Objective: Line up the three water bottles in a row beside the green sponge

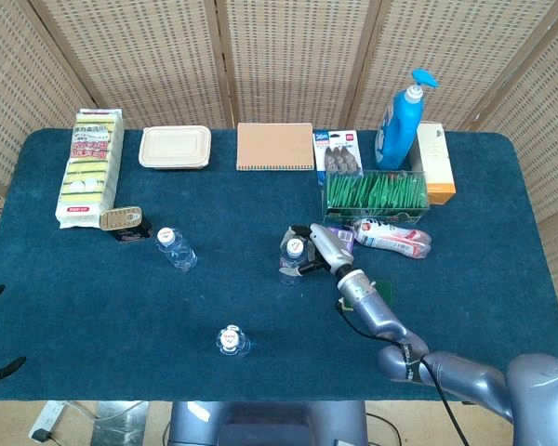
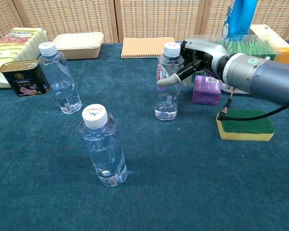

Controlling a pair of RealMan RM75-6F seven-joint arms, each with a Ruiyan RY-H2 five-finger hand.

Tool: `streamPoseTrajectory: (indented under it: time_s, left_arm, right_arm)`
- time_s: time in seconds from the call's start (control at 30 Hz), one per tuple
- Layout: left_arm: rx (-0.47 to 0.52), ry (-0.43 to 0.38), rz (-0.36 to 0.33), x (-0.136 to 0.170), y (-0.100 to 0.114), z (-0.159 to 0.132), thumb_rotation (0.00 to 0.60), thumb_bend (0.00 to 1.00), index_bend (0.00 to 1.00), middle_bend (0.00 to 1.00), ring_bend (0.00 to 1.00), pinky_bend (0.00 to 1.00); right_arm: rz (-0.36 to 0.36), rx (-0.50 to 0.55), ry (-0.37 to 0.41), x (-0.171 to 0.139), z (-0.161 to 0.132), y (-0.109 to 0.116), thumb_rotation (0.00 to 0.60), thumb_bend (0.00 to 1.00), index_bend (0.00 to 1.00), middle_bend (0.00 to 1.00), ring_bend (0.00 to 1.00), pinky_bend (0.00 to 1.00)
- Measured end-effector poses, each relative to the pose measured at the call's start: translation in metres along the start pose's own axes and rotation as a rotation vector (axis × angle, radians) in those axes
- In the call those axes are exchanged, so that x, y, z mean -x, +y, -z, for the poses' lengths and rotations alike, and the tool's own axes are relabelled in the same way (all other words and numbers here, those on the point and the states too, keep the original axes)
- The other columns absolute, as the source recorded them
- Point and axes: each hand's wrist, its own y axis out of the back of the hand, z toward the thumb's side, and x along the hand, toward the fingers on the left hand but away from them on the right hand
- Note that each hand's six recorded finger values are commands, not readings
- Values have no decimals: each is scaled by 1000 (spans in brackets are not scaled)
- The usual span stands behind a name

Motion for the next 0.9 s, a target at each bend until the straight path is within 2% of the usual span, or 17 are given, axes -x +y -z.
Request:
streamPoseTrajectory:
  time_s: [0.37,0.63,0.9]
  left_arm:
    - [-2,-21,5,2,-1,-4,600,69,0,0,0,0]
    - [-4,-31,9,4,-2,-7,600,69,0,0,0,0]
    - [0,-37,9,7,-2,-8,600,69,0,0,0,0]
  right_arm:
    - [42,-41,76,-37,-12,25,600,287,532,620,551,700]
    - [42,-120,38,-71,12,38,600,288,532,620,551,700]
    - [34,-135,28,-78,23,36,600,287,531,621,551,699]
